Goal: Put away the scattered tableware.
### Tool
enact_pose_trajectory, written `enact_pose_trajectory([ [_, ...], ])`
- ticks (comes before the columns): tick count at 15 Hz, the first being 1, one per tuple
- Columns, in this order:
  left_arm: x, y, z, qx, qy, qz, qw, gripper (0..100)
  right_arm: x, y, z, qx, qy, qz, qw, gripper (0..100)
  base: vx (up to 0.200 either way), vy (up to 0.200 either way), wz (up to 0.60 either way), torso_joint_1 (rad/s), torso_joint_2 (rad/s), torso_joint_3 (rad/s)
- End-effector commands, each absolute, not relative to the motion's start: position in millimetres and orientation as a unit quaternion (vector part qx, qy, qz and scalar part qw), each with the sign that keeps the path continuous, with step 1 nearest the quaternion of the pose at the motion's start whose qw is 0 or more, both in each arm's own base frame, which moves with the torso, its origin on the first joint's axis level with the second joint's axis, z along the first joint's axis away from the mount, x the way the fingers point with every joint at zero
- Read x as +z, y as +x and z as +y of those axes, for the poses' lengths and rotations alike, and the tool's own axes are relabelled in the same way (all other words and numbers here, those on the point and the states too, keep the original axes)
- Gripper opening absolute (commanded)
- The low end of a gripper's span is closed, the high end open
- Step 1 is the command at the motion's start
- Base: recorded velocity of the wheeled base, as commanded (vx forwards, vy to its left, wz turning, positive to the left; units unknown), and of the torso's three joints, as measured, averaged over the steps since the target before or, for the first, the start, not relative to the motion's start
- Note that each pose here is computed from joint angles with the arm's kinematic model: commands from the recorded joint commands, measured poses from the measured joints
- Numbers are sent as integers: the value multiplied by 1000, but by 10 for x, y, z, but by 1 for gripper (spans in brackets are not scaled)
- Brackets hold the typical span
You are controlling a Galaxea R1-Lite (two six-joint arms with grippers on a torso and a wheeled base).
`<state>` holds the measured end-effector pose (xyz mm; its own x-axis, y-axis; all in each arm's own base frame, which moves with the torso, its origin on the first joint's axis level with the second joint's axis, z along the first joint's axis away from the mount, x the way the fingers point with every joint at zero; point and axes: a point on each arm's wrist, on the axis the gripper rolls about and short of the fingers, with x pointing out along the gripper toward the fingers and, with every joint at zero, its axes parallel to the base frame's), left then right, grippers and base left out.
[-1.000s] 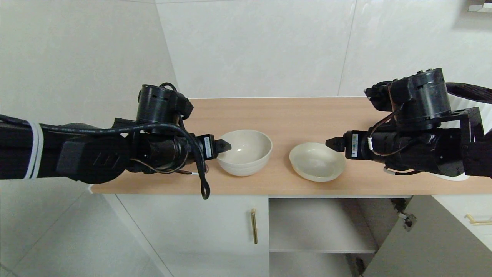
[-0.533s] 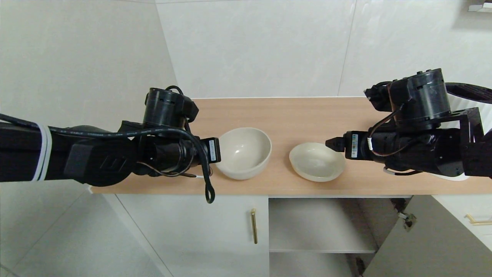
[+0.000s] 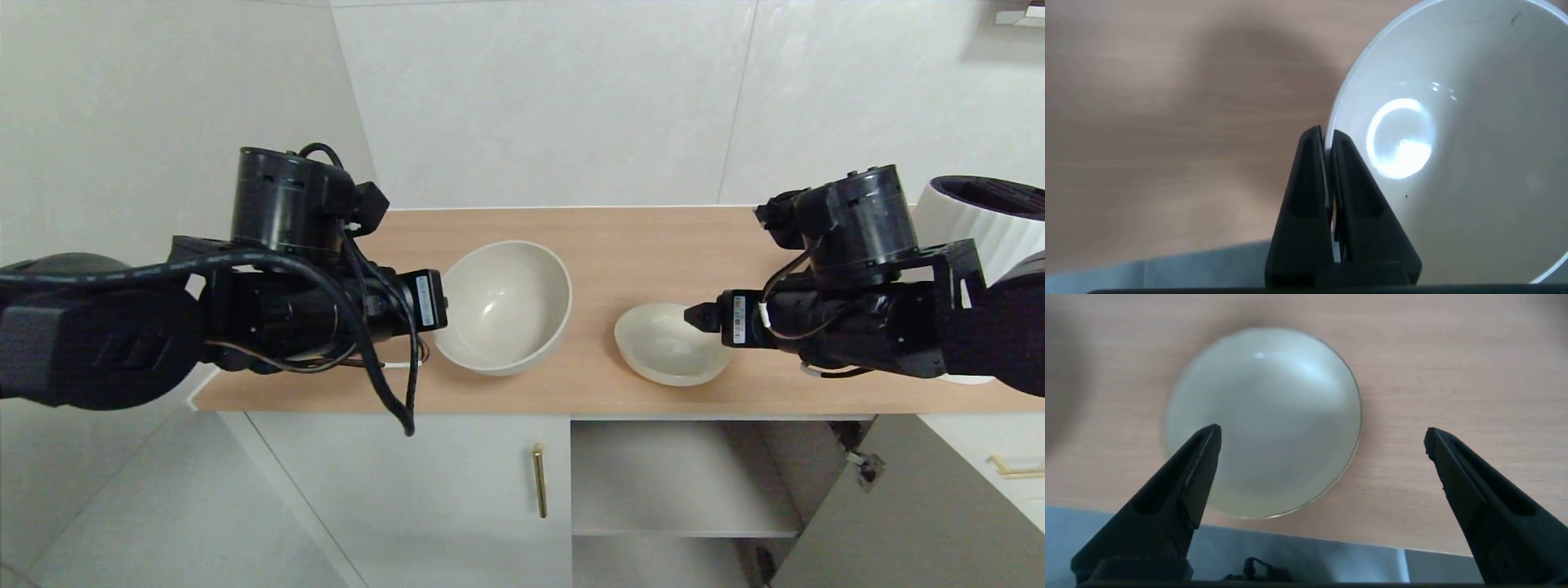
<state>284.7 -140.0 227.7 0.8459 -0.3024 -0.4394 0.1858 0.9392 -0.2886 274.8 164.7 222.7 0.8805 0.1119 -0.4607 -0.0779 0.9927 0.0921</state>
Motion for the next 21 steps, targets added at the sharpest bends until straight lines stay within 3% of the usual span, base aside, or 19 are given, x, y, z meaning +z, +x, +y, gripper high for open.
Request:
enact_pose_trajectory([
  [1,2452,2679,-1352,-139,-126,221,957,0,2065,2878,1689,37,24,259,965,100,0,0,0,0,0,0],
  [6,2493,2638,-1346,-143,-127,215,958,0,1780,3205,1611,-9,13,287,958,100,0,0,0,0,0,0],
  [10,2528,2604,-1334,-145,-129,211,958,0,1776,3243,1601,-9,18,287,958,100,0,0,0,0,0,0],
  [11,2528,2605,-1334,-144,-129,210,958,0,1777,3241,1607,-7,20,287,958,0,0,0,0,0,0,0],
  [15,2549,2521,-1381,-161,-126,210,956,0,1820,3234,1608,-1,36,283,958,0,0,0,0,0,0,0],
  [21,2491,2302,-1367,-178,-117,220,952,0,2321,2859,1468,90,118,289,946,0,0,0,0,0,0,0],
])
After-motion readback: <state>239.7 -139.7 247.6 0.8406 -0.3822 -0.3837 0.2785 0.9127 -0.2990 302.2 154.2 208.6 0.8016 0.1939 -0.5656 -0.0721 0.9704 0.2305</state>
